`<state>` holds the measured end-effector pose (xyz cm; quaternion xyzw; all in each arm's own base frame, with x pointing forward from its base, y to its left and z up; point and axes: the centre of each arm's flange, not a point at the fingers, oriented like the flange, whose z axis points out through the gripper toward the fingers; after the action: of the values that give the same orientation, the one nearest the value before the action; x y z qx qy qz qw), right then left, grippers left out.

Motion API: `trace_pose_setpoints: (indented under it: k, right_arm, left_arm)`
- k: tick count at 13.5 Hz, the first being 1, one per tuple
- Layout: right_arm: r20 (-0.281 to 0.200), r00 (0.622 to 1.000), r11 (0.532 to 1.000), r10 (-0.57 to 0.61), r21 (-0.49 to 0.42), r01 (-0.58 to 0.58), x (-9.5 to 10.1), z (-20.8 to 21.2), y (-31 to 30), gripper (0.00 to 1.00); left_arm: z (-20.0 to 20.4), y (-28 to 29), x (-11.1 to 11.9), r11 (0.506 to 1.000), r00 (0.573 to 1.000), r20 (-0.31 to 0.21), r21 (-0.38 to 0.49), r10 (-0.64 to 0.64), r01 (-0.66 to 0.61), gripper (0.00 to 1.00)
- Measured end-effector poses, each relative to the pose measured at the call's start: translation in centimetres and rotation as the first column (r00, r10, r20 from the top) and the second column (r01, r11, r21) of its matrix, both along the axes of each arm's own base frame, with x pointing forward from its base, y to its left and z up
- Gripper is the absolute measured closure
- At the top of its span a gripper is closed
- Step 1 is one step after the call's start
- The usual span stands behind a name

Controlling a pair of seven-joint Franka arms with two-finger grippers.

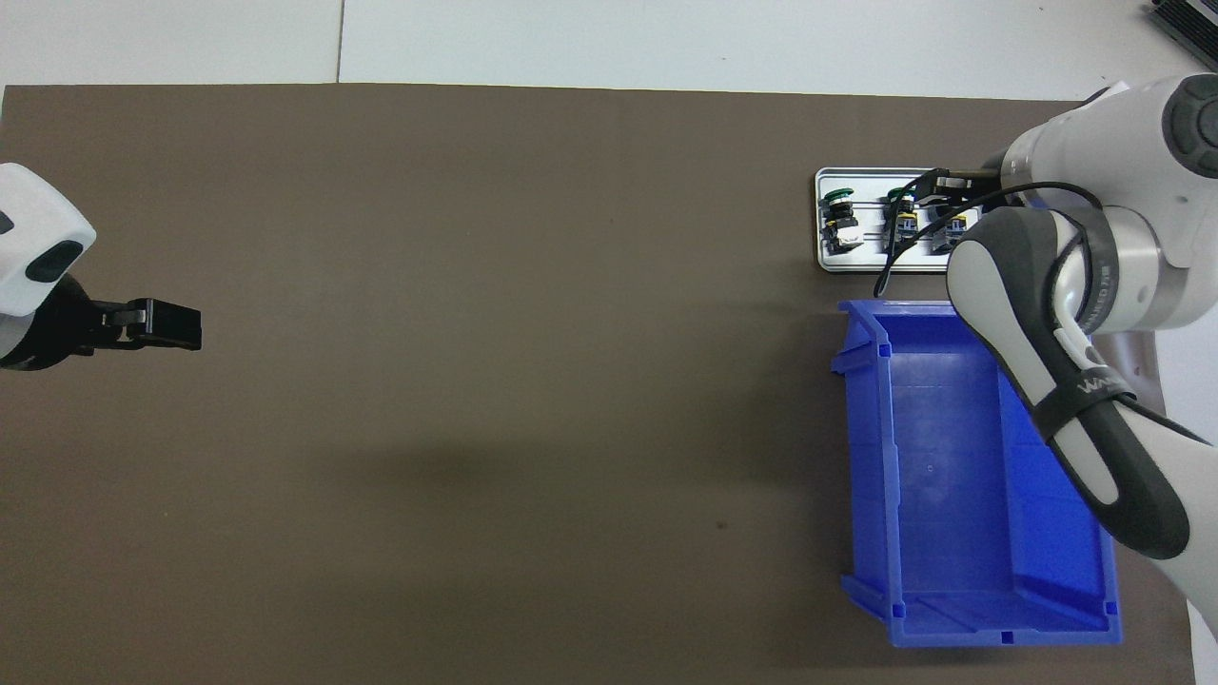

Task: Place and press button with both arms
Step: 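Reach the right gripper to the metal tray and grasp a green button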

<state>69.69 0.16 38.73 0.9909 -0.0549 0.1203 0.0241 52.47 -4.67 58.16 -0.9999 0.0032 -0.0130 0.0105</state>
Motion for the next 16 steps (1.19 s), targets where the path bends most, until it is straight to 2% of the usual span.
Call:
trace_pose_setpoints:
  k: [1, 4, 7, 12, 14, 15, 16]
  right_arm:
    - [0.006, 1.000, 1.000, 0.003, 0.000, -0.003, 0.4, -1.6, 0.1, 0.31]
    - [0.010, 1.000, 1.000, 0.013, 0.000, -0.013, 1.3, -5.6, 0.5, 0.30]
    - [0.026, 1.000, 1.000, 0.015, 0.001, -0.015, 1.6, -6.5, 0.6, 0.30]
    - [0.007, 1.000, 1.000, 0.014, 0.001, -0.014, 1.3, -7.5, 0.5, 0.32]
    - [-0.004, 1.000, 1.000, 0.015, 0.000, -0.015, 1.1, -8.0, 0.5, 0.44]
    - [-0.007, 1.000, 1.000, 0.015, 0.000, -0.015, 1.0, -8.1, 0.5, 0.44]
    - [-0.013, 1.000, 1.000, 0.014, 0.000, -0.014, 1.0, -8.1, 0.5, 0.55]
  left_arm:
    - [0.0, 0.0, 0.0, 1.000, 1.000, 0.000, 0.000, 0.000, 0.000, 0.00]
    - [0.0, 0.0, 0.0, 1.000, 1.000, 0.000, 0.000, 0.000, 0.000, 0.00]
    - [0.0, 0.0, 0.0, 1.000, 1.000, 0.000, 0.000, 0.000, 0.000, 0.00]
    - [0.0, -0.1, 0.0, 1.000, 1.000, 0.000, 0.000, -0.002, 0.002, 0.00]
    - [0.0, 0.5, 0.0, 1.000, 1.000, 0.000, 0.000, 0.009, -0.009, 0.00]
    - [0.0, 0.8, 0.1, 1.000, 1.000, 0.000, 0.000, 0.015, -0.015, 0.00]
    - [0.0, 1.0, 0.1, 1.000, 1.000, 0.000, 0.000, 0.018, -0.018, 0.00]
